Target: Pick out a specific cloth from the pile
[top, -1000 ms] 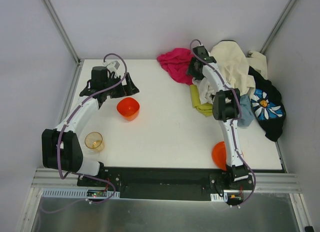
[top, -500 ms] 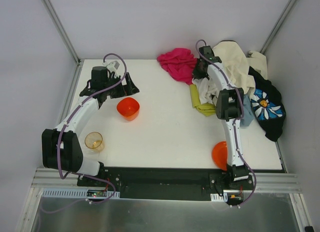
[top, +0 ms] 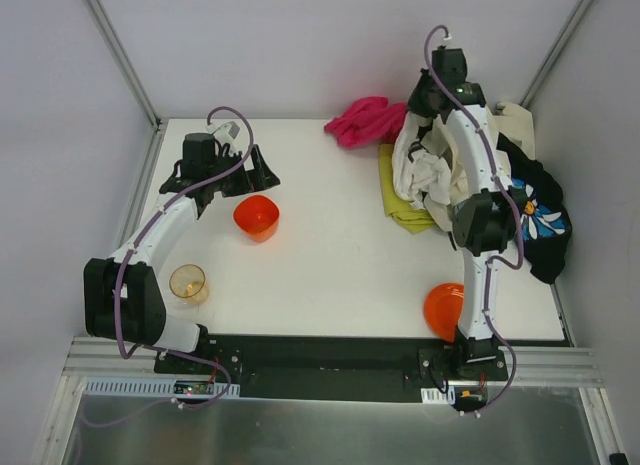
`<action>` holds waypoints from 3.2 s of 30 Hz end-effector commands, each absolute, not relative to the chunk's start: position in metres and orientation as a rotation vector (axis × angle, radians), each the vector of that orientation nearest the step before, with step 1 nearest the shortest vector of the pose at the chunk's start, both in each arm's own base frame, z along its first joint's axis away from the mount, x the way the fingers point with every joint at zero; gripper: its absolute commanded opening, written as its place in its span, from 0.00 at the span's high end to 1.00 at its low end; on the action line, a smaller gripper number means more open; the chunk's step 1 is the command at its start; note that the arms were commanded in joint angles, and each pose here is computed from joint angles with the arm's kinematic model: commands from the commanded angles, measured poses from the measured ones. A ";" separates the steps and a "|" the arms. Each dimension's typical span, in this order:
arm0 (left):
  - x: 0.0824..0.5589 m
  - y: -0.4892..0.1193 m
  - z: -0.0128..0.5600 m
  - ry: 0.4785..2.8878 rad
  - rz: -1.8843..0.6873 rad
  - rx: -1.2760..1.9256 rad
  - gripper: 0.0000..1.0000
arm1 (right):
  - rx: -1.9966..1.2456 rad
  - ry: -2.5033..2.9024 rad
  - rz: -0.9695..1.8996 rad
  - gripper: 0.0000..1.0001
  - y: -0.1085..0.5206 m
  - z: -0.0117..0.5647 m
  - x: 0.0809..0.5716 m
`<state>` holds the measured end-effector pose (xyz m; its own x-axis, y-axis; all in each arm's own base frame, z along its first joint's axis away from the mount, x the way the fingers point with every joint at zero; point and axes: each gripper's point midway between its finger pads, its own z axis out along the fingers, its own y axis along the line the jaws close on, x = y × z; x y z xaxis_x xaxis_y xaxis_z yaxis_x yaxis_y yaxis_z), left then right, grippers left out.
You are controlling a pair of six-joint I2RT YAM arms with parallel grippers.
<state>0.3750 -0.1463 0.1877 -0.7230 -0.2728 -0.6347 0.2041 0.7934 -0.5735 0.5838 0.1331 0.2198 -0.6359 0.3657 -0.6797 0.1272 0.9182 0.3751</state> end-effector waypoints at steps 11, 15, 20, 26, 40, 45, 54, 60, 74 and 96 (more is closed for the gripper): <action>0.376 -0.151 0.190 2.198 -0.895 -0.038 0.01 | 0.653 1.917 -0.084 0.99 -0.078 0.375 0.508; 0.378 -0.155 0.191 2.195 -0.914 -0.028 0.01 | 0.771 1.913 -0.188 0.99 -0.126 0.374 0.475; 0.381 -0.157 0.192 2.193 -0.927 -0.020 0.01 | 0.910 1.958 -0.258 0.99 -0.163 0.341 0.443; 0.384 -0.162 0.193 2.194 -0.965 -0.011 0.01 | 0.966 2.195 -0.275 0.99 -0.153 0.238 0.428; 0.382 -0.164 0.200 2.176 -0.980 0.019 0.01 | 0.898 2.608 -0.171 0.68 -0.107 0.094 0.399; 0.383 -0.165 0.203 2.165 -0.991 0.018 0.01 | 0.834 2.488 -0.185 0.17 -0.108 0.146 0.397; 0.383 -0.166 0.206 2.152 -1.006 0.019 0.01 | 0.749 2.315 -0.195 0.04 -0.097 0.240 0.382; 0.382 -0.166 0.207 2.150 -1.002 0.019 0.01 | 0.631 2.289 -0.084 0.04 -0.049 0.268 0.392; 0.378 -0.166 0.206 2.150 -1.011 0.010 0.01 | 0.661 2.438 0.383 0.04 0.071 0.188 0.448; 0.384 -0.166 0.204 2.136 -1.005 0.021 0.01 | 1.180 2.282 0.411 0.07 -0.003 0.123 0.506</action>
<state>0.3795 -0.1670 0.1850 -0.7474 -0.2789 -0.6030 0.2645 0.7077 -0.6551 0.4895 0.0338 0.1372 -0.5815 0.7517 -0.3112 0.5954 0.6539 0.4669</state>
